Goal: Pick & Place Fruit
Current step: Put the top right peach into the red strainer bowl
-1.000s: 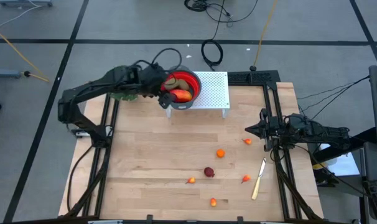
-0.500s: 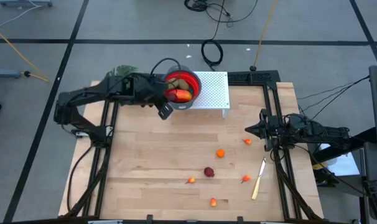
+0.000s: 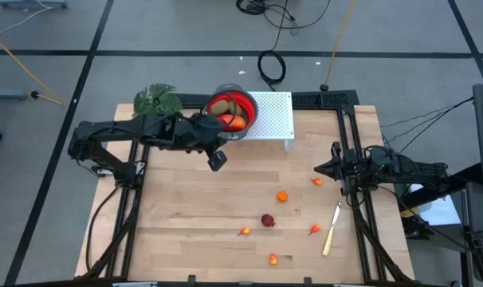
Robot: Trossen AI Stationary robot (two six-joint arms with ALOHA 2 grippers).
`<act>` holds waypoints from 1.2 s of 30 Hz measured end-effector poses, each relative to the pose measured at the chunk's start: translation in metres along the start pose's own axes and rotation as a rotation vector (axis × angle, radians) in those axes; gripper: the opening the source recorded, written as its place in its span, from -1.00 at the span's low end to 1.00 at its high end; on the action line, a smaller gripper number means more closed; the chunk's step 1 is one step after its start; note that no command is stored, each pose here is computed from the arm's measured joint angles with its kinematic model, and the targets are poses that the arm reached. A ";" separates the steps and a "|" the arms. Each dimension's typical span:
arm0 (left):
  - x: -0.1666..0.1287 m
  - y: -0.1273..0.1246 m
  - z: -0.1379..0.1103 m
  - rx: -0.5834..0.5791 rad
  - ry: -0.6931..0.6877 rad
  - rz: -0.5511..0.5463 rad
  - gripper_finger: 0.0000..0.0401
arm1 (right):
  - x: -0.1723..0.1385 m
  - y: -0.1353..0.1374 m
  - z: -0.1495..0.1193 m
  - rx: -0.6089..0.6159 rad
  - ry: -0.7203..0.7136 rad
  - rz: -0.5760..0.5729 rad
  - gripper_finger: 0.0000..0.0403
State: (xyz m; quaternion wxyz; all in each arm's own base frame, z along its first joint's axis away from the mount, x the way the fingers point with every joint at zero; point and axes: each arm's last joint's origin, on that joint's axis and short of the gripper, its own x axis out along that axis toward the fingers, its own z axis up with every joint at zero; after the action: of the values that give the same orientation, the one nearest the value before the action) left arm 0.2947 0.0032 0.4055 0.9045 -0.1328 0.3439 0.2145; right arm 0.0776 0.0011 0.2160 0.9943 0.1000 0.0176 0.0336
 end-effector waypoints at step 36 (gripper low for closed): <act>0.019 0.014 -0.091 -0.017 -0.230 -0.248 -0.98 | 0.057 -0.002 0.009 0.091 0.343 -0.021 -0.97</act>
State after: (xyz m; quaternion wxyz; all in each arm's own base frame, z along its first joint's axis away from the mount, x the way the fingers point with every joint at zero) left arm 0.2492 -0.0146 0.3247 0.9563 -0.1563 0.2170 0.1182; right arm 0.1347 0.0019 0.2226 0.9714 0.1374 0.1896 0.0387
